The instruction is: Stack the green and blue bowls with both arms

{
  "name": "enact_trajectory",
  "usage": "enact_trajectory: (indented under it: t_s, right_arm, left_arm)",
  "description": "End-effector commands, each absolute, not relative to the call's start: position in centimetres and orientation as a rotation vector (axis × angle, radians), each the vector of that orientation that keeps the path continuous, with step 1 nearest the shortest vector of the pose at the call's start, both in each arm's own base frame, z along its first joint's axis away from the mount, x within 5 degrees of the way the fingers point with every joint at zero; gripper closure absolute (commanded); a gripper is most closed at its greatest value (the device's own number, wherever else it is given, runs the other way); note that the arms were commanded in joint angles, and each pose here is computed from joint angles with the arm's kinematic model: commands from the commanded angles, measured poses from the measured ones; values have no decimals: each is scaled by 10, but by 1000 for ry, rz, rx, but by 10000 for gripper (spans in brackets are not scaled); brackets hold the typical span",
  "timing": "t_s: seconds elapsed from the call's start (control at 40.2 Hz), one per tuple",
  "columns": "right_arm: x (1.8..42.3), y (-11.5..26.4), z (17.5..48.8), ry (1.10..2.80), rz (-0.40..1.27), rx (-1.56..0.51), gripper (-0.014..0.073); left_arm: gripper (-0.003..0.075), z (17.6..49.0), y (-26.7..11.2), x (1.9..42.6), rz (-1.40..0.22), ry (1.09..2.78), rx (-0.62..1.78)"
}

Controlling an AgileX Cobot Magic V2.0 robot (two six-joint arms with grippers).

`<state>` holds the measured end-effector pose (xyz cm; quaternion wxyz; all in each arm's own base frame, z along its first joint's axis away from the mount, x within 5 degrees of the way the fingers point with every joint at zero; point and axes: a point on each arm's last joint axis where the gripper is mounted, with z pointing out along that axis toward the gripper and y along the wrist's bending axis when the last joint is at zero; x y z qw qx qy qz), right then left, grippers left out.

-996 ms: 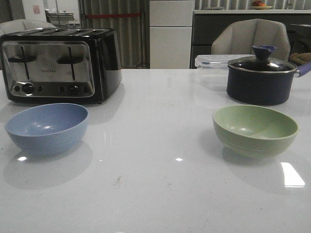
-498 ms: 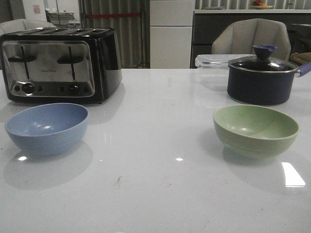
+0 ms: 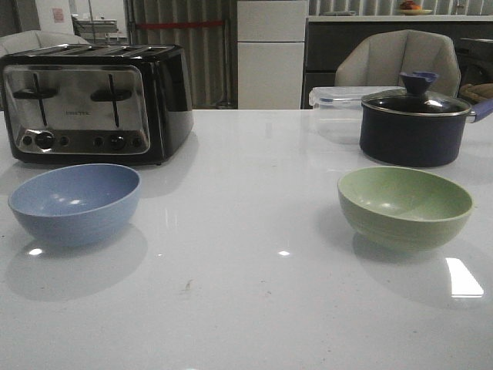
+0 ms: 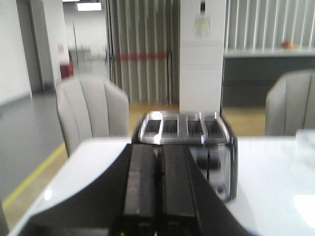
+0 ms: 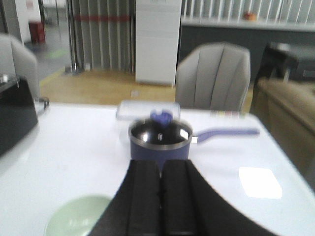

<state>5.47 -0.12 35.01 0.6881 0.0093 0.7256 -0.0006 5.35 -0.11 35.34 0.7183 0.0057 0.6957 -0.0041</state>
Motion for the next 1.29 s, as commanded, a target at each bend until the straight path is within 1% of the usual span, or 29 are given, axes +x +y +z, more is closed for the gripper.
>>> enact_trajectory:
  t_s: [0.0,0.199,0.274,0.374,0.548,0.747,0.797,0.847,0.896,0.946,0.971,0.996,1.021,1.071,1.096,1.17,1.22,1.27]
  right_arm:
    - [69,-1,356,1677,9,27,551]
    - [97,-1,334,1938,8,32,551]
    - [106,-1,326,2013,7,34,551]
    - [115,-1,317,2106,6,35,551]
    - [127,-1,305,2222,5,37,551]
    - [134,-1,297,2288,4,38,548]
    - [135,-1,297,2289,4,38,529]
    - [136,-1,296,2295,4,38,484]
    - [136,-1,296,2295,4,38,402]
    - [136,-1,296,2295,4,38,312]
    - [136,-1,296,2295,4,38,273]
    - [136,-1,296,2293,4,38,223]
    - [136,-1,297,2293,4,38,190]
    - [136,-1,297,2292,4,38,126]
    - [136,-1,297,2291,4,38,113]
    - [136,-1,297,2288,4,38,112]
    - [136,-1,297,2288,4,38,112]
    - [136,-1,297,2288,5,39,112]
  left_arm:
    - [622,359,-1,66,-14,1597,9]
    - [622,340,-2,89,-17,1829,12]
    - [622,334,-2,95,-21,1896,12]
    - [622,325,-4,99,-65,1995,-4]
    - [622,323,-4,107,-68,2013,-7]
    - [622,322,-4,109,-66,2023,-7]
    - [622,322,-4,109,-66,2023,-7]
    - [617,322,-4,109,-66,2023,-7]
    - [607,322,-4,109,-64,2023,-4]
    - [568,322,-4,109,-54,2023,0]
    - [530,322,-3,109,-52,2023,2]
    - [482,321,-3,109,-47,2027,4]
    - [440,321,-3,109,-44,2027,5]
    - [334,321,-3,109,-44,2027,5]
    - [276,321,-3,109,-44,2025,5]
    - [167,321,-3,109,-44,2025,5]
    - [146,321,-3,109,-44,2025,5]
    - [151,321,-3,109,-44,2025,5]
